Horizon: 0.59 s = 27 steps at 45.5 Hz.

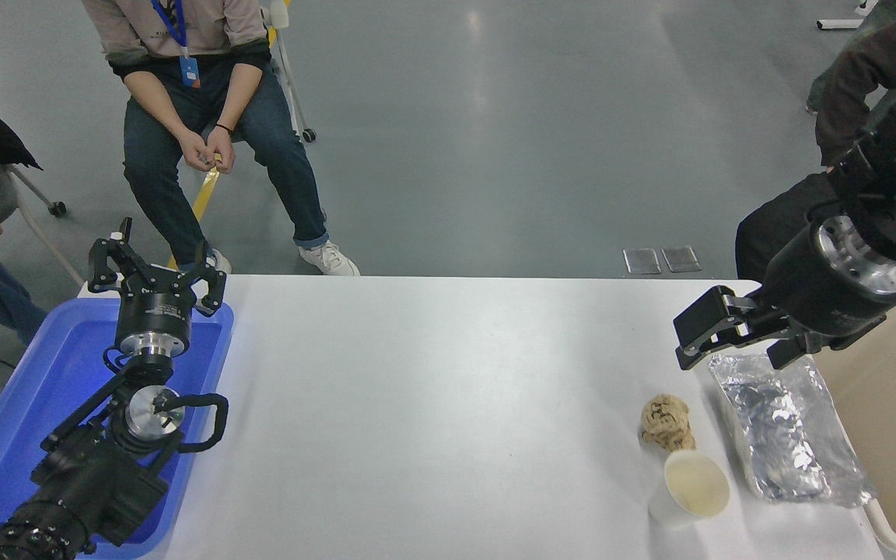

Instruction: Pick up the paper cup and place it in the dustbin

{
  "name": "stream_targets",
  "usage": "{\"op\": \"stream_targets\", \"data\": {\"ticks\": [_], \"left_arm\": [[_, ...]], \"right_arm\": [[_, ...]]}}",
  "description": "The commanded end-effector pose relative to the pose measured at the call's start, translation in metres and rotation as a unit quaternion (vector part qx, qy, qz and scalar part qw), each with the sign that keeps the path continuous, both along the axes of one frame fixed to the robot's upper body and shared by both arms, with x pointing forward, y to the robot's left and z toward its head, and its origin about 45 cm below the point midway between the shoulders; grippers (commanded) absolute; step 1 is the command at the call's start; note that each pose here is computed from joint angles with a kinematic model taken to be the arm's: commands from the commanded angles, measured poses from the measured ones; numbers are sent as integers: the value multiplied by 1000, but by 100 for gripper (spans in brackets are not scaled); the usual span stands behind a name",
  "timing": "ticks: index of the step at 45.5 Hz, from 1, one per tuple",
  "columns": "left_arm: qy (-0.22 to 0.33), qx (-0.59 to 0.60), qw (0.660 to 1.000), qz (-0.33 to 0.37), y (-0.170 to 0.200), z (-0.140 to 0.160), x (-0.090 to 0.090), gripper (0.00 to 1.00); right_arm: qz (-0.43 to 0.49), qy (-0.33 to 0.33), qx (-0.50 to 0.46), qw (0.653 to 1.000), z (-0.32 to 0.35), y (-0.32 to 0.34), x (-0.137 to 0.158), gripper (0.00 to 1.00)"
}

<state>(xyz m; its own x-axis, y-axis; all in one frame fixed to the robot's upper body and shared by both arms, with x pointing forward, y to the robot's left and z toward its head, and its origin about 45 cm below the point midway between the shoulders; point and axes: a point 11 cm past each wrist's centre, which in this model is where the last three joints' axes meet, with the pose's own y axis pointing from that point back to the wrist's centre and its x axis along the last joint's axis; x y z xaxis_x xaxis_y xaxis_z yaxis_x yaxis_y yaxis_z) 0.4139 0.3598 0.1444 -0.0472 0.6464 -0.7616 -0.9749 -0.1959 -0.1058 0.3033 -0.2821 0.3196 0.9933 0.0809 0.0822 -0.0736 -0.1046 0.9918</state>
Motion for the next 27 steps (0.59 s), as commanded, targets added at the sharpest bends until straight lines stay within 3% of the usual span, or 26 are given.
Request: {"op": "stream_targets", "data": {"ticks": [1,7,27], "left_arm": [[0,-1,1000,-1,-1,-1,0,99],[0,0,1000,0,0,0,0,99],[0,-1,1000,-1,-1,-1,0,99]], "right_arm": [[15,32,23,999,-58,-21,-21,100],[10,42,49,998,-85,-26,-31,100],[31,-11,50,998,-156,-46,-26,100]]}}
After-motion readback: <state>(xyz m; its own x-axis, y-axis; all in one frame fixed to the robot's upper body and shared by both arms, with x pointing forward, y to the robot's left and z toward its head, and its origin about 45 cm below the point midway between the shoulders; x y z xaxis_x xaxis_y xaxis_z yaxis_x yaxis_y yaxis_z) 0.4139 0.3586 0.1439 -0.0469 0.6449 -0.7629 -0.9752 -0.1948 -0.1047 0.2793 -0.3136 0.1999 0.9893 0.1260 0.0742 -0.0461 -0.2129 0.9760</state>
